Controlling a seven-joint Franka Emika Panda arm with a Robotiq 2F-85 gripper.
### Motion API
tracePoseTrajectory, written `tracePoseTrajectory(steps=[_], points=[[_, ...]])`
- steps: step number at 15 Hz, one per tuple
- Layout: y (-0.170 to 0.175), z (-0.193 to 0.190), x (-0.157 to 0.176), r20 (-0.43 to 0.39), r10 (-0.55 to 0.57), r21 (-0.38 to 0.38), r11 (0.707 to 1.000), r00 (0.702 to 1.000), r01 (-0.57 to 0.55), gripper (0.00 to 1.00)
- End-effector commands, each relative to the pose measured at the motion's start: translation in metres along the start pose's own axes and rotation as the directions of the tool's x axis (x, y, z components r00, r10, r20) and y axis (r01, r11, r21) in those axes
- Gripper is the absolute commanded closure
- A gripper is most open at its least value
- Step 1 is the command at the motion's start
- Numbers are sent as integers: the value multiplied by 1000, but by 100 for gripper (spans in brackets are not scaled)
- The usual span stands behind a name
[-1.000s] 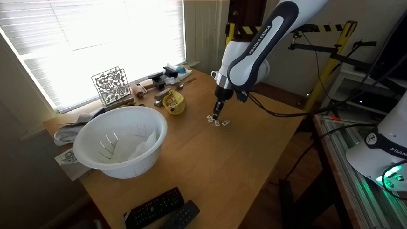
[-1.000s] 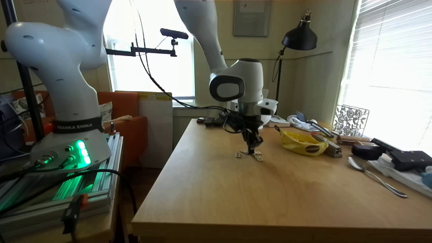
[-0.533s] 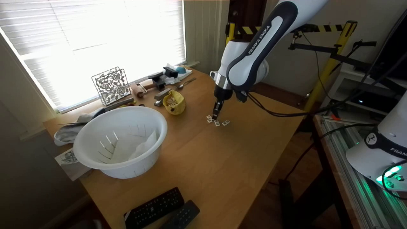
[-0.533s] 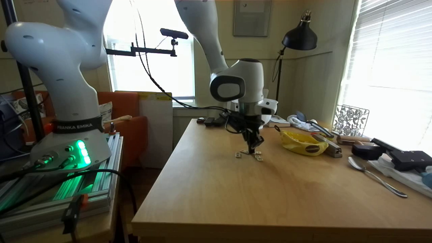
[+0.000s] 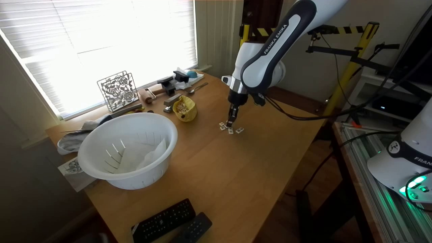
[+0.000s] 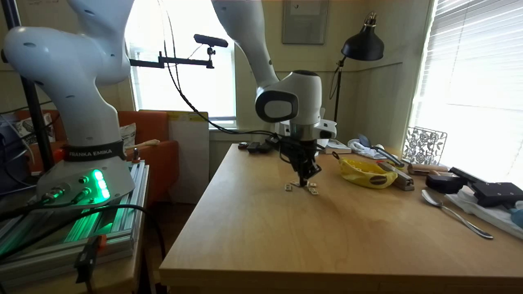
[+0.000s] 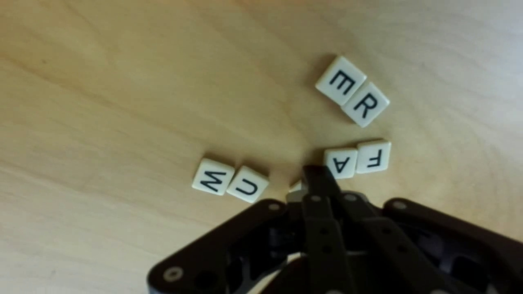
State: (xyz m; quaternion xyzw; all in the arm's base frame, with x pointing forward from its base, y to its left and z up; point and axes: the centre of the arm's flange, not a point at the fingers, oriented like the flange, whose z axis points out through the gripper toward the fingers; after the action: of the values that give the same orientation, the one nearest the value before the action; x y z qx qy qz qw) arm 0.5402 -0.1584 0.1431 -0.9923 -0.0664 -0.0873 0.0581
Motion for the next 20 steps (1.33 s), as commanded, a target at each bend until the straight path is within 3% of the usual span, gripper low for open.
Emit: tracePoseTrajectory(steps=[1,9,20], points=[[11,21,-10,49,-80,33,996,996,79,100],[17,19,-13,49,-224,31,974,973,223,100],[19,14,-22,83,-429,94,902,900,421,100]])
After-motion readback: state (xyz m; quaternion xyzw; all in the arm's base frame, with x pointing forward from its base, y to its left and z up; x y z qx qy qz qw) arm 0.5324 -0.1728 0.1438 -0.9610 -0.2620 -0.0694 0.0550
